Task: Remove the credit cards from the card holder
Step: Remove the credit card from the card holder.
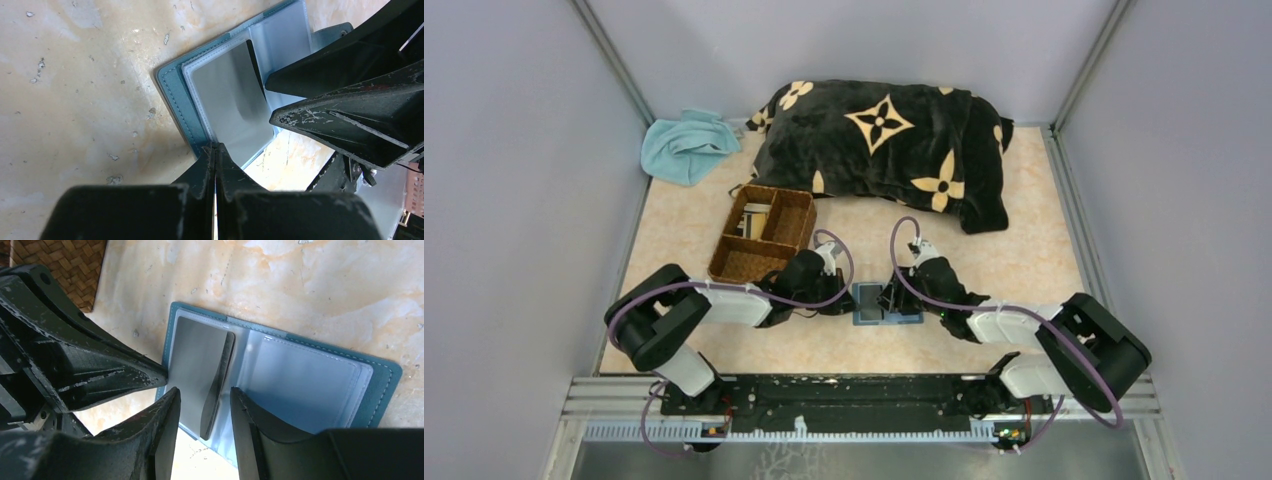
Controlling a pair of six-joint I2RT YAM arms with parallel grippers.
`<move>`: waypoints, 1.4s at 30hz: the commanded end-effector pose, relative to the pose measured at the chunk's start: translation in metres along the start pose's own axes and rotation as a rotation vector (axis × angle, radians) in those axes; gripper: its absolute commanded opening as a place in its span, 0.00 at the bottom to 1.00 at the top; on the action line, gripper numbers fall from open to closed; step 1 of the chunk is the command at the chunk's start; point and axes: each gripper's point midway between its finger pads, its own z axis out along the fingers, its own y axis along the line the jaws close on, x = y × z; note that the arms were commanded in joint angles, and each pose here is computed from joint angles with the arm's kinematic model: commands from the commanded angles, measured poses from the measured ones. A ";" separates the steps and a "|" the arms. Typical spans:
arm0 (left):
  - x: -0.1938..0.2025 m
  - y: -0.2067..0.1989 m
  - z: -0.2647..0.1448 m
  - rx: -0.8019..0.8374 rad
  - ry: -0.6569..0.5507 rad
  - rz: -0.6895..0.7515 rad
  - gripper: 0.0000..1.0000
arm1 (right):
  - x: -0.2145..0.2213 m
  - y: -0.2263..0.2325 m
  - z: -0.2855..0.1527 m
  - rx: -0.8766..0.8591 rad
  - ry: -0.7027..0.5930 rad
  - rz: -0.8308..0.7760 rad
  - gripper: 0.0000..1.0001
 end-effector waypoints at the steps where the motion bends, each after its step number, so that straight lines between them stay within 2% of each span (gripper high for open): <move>1: 0.022 0.014 0.000 -0.038 0.064 -0.013 0.00 | 0.001 -0.008 -0.002 0.021 -0.012 -0.020 0.43; 13: 0.023 0.015 -0.001 -0.041 0.068 -0.018 0.00 | 0.018 0.007 0.011 -0.101 0.054 0.016 0.44; 25: 0.025 0.016 0.001 -0.041 0.074 -0.022 0.00 | 0.003 0.053 -0.011 -0.318 0.007 0.031 0.43; 42: 0.026 0.014 0.002 -0.032 0.079 -0.029 0.00 | 0.004 0.067 -0.011 -0.406 0.024 0.036 0.42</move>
